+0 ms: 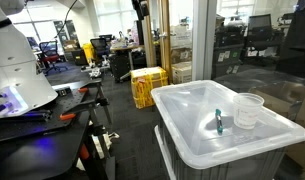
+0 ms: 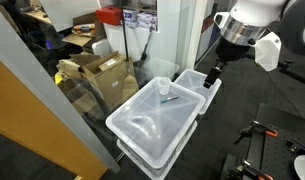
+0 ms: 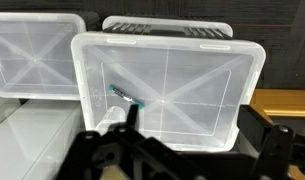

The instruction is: Move the marker to the left side of the storage box

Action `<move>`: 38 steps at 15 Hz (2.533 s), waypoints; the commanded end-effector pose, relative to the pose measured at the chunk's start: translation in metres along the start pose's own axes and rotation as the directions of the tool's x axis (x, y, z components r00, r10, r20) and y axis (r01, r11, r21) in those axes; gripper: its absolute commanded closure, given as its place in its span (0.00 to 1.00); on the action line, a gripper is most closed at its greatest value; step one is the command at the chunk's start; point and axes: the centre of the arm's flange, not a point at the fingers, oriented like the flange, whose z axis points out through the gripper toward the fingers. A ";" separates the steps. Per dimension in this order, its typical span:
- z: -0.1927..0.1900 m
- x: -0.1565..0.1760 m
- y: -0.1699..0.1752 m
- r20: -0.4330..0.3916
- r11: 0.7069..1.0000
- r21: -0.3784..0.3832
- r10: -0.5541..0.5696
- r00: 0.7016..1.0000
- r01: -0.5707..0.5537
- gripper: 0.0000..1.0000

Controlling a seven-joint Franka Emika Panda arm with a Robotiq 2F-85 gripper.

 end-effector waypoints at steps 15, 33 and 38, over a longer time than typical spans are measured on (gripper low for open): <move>0.047 0.019 0.116 -0.065 0.953 -0.157 -0.271 0.960 0.258 0.00; 0.131 0.035 0.180 -0.026 0.809 -0.162 -0.576 0.817 0.565 0.00; 0.143 0.024 0.174 0.003 0.824 -0.117 -0.558 0.830 0.555 0.00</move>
